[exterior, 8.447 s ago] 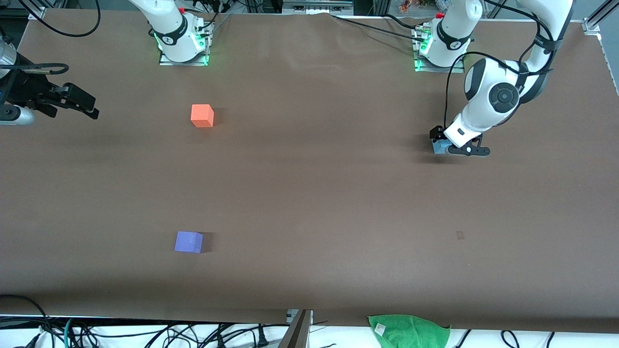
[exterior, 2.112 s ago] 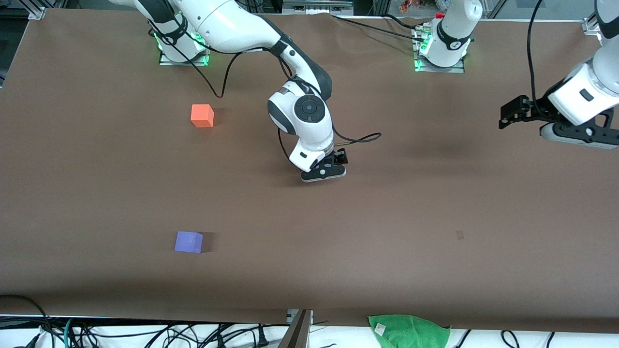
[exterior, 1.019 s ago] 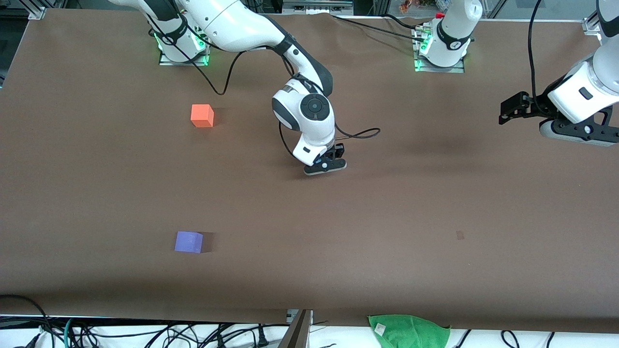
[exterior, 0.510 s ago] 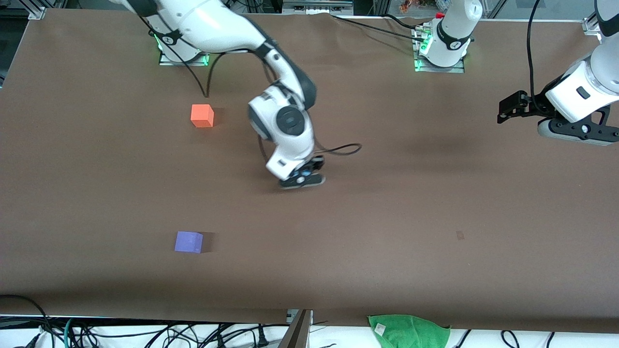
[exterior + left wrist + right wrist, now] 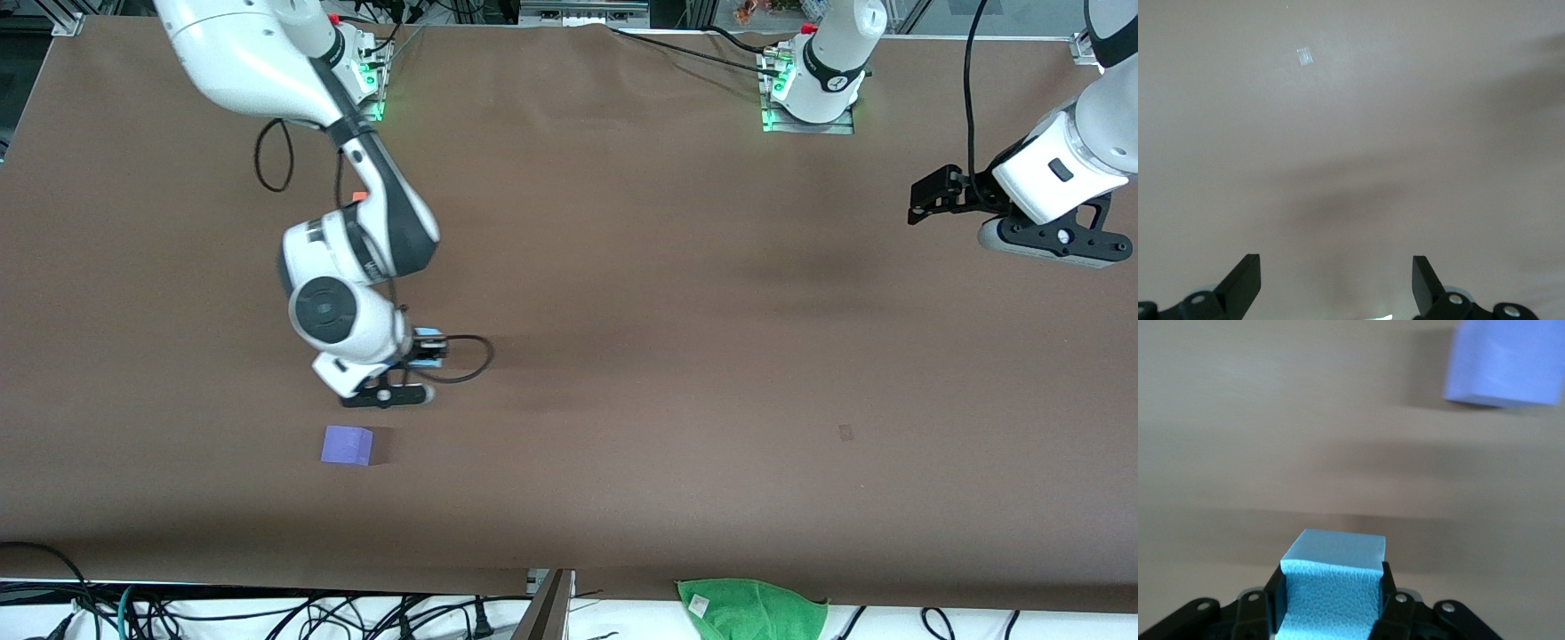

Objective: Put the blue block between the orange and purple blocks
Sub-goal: 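Carry the cube with the right gripper between the orange and purple cubes, then release the cube and raise the right gripper back to rest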

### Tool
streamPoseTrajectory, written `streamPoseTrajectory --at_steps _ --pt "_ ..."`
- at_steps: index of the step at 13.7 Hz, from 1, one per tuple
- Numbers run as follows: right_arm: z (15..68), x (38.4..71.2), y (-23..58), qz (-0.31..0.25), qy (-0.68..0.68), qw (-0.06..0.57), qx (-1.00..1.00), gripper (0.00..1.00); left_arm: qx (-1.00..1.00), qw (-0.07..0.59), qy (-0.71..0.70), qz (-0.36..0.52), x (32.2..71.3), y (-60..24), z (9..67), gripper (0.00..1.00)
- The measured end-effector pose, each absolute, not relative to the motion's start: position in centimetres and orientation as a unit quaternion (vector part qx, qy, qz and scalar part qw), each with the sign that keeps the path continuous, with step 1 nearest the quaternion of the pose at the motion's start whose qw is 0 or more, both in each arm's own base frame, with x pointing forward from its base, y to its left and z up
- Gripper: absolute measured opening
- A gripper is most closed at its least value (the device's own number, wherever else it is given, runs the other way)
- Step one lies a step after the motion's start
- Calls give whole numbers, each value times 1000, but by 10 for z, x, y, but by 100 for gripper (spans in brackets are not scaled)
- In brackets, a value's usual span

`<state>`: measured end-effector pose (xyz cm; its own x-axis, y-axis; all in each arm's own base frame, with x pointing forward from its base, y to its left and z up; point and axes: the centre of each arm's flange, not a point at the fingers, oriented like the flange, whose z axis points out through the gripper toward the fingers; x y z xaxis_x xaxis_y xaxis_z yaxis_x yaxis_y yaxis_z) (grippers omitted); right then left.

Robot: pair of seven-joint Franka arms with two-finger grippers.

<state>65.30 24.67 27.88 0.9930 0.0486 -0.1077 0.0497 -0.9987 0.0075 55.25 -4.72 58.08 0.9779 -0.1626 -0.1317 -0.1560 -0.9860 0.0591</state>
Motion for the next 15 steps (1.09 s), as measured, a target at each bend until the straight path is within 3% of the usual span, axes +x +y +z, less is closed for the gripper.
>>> streamPoseTrajectory --at_steps 6,13,15 --pt "241 616 148 -72 -28 -3 997 55 992 26 -94 -79 549 -56 580 100" --pt "215 582 130 -49 -50 -20 997 55 990 32 -88 -103 572 -53 534 100" --pt "215 579 131 -46 -50 -21 997 68 992 32 -82 -94 572 -46 543 100"
